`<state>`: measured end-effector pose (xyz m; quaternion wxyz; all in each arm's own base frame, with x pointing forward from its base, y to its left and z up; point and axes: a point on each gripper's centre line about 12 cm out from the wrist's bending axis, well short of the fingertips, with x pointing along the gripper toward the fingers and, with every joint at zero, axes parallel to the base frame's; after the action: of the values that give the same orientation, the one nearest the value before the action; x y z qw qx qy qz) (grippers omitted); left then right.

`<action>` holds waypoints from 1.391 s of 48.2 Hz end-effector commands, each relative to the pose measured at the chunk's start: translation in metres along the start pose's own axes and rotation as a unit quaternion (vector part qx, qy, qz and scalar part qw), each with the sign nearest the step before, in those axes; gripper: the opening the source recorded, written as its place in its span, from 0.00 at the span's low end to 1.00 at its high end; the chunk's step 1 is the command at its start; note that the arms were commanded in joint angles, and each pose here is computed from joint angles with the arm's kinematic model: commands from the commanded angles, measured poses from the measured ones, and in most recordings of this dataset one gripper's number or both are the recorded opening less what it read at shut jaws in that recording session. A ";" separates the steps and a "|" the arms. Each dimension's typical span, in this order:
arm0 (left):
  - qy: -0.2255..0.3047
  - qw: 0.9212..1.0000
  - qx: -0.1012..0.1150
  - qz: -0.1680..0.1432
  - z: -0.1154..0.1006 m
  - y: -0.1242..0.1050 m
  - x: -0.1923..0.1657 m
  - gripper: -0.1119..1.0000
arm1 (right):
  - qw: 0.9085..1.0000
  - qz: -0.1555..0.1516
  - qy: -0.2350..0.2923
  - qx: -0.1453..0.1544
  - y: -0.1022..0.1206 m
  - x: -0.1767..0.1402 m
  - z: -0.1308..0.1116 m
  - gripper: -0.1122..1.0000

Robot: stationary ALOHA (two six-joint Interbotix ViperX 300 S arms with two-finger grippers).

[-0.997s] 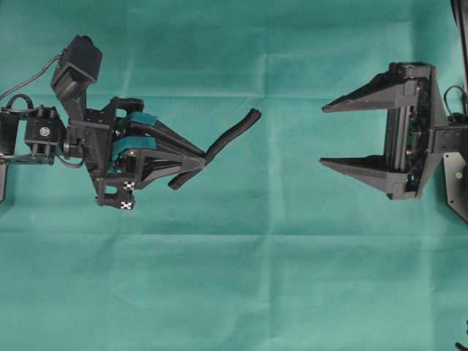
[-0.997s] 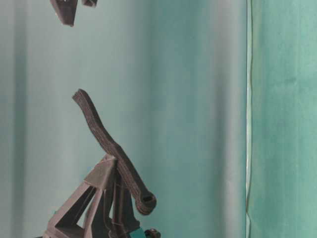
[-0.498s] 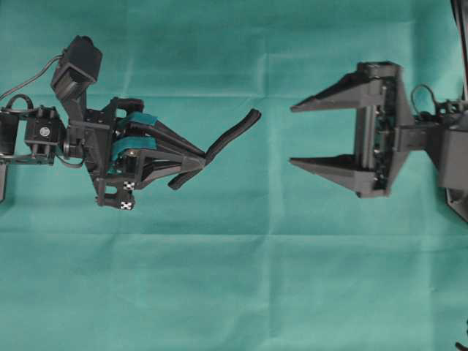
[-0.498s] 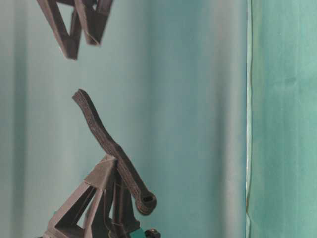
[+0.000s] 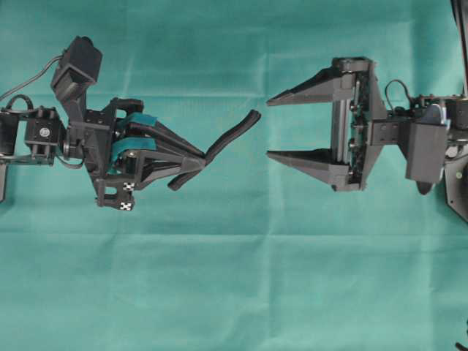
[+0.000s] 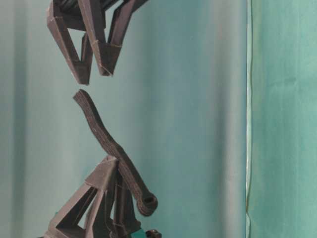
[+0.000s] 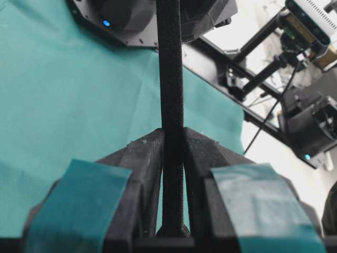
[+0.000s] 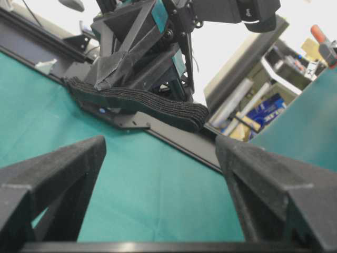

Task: Peel off the Velcro with your right arm.
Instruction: 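Move the open right gripper toward the strap's free upper end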

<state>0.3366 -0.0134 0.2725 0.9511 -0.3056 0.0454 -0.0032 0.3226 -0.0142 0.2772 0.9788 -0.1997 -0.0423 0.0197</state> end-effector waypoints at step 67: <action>-0.006 1.000 -0.001 -0.006 0.002 -0.003 -0.002 0.19 | 1.000 -0.005 -0.024 -0.004 -0.005 0.019 0.007 0.39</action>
<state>0.3351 -0.0133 0.2691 0.9507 -0.3061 0.0498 -0.0018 0.3370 -0.0148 0.2749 0.9784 -0.1999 -0.0464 0.0229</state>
